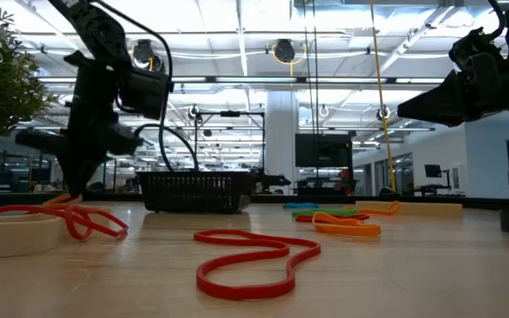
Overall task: Pick and place rubber bands into bin
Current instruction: Put the top left orange rubber band into the black bin
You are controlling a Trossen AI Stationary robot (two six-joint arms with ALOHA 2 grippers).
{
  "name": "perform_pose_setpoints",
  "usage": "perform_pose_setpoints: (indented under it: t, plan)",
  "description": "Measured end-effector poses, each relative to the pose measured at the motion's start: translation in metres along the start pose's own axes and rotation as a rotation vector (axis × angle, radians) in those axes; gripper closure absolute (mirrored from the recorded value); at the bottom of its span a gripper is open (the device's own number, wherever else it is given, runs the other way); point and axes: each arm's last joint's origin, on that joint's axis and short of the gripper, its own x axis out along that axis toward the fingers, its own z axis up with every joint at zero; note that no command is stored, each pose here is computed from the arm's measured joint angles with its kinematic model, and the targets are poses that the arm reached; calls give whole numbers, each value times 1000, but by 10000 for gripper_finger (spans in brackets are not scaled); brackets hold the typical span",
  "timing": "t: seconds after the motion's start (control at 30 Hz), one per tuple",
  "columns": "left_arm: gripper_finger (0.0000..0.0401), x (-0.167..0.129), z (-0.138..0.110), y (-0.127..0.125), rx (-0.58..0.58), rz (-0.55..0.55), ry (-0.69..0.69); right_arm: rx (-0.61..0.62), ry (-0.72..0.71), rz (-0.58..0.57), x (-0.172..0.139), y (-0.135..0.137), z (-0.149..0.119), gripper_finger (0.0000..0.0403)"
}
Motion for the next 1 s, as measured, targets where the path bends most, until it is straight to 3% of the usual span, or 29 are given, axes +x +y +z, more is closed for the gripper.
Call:
perform_pose_setpoints:
  t: [0.3, 0.67, 0.83, 1.0]
  plan:
    - [398, -45, -1, 9, -78, 47, -57, 0, -1, 0, 0, 0, 0, 261]
    - [397, -119, 3, 25, -261, 189, -340, 2, -2, 0, 0, 0, 0, 261]
    - [396, -140, 15, 27, -336, 66, -579, 2, -2, 0, 0, 0, 0, 261]
    - [397, -148, 37, 28, -250, 26, -859, 2, -2, 0, 0, 0, 0, 261]
